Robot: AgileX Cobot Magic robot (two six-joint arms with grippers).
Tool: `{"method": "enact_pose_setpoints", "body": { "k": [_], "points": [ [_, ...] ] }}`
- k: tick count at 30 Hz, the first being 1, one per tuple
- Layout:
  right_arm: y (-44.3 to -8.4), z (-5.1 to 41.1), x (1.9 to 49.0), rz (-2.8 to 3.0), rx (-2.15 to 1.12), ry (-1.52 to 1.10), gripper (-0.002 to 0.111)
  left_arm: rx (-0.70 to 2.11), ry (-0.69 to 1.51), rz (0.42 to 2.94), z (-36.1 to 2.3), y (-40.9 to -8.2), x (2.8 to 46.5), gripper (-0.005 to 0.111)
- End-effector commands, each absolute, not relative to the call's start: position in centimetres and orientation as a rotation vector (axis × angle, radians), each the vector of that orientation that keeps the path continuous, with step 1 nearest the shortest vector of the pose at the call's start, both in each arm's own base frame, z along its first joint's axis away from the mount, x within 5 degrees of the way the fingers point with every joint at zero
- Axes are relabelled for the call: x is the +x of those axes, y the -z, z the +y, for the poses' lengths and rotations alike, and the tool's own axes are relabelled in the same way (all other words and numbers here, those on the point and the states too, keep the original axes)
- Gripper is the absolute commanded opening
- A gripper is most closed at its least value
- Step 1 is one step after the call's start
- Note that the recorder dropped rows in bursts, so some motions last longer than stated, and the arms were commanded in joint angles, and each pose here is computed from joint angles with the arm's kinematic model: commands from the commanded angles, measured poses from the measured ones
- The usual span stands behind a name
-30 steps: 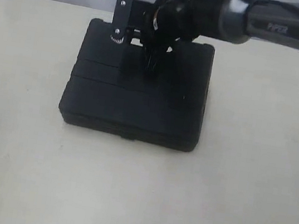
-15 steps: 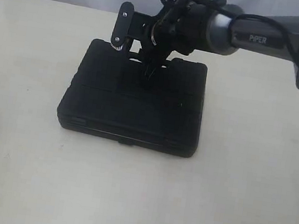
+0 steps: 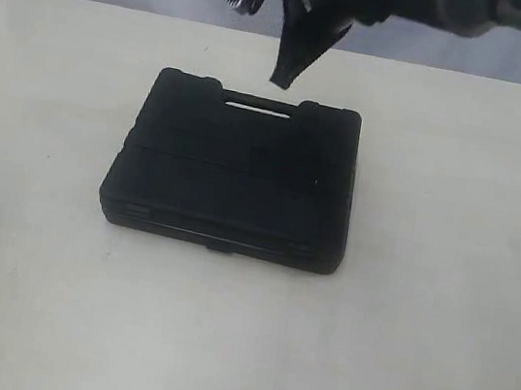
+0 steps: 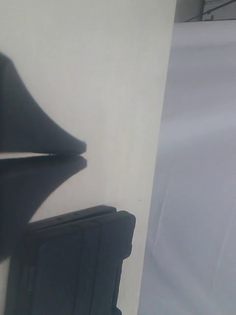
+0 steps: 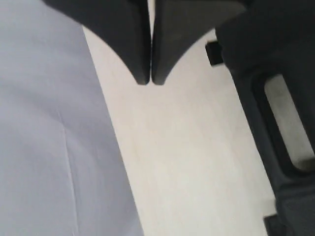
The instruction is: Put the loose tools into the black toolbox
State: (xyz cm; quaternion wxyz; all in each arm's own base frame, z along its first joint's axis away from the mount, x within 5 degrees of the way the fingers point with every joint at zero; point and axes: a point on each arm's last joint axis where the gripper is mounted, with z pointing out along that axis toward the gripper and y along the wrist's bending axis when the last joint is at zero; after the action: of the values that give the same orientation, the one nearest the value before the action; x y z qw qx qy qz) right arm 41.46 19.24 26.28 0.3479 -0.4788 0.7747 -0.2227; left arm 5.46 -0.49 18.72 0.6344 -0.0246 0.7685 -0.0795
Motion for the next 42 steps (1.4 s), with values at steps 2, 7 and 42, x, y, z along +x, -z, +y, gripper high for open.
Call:
{"method": "enact_pose_setpoints", "body": {
  "k": [2,7,42],
  "points": [
    [-32.6,16.3,37.2,2.197,-1.096,0.546,0.0,-0.055,0.19,1.757,-0.5,-18.9,5.5,0.0],
    [-37.1,14.7,31.3,2.288,-0.92,0.259,0.0,-0.055,0.19,1.757,-0.5,-18.9,5.5,0.0],
    [-33.4,11.2,12.8,1.945,-0.588,-0.51,0.0,-0.054,0.188,1.757,-0.5,-18.9,5.5,0.0]
  ]
}}
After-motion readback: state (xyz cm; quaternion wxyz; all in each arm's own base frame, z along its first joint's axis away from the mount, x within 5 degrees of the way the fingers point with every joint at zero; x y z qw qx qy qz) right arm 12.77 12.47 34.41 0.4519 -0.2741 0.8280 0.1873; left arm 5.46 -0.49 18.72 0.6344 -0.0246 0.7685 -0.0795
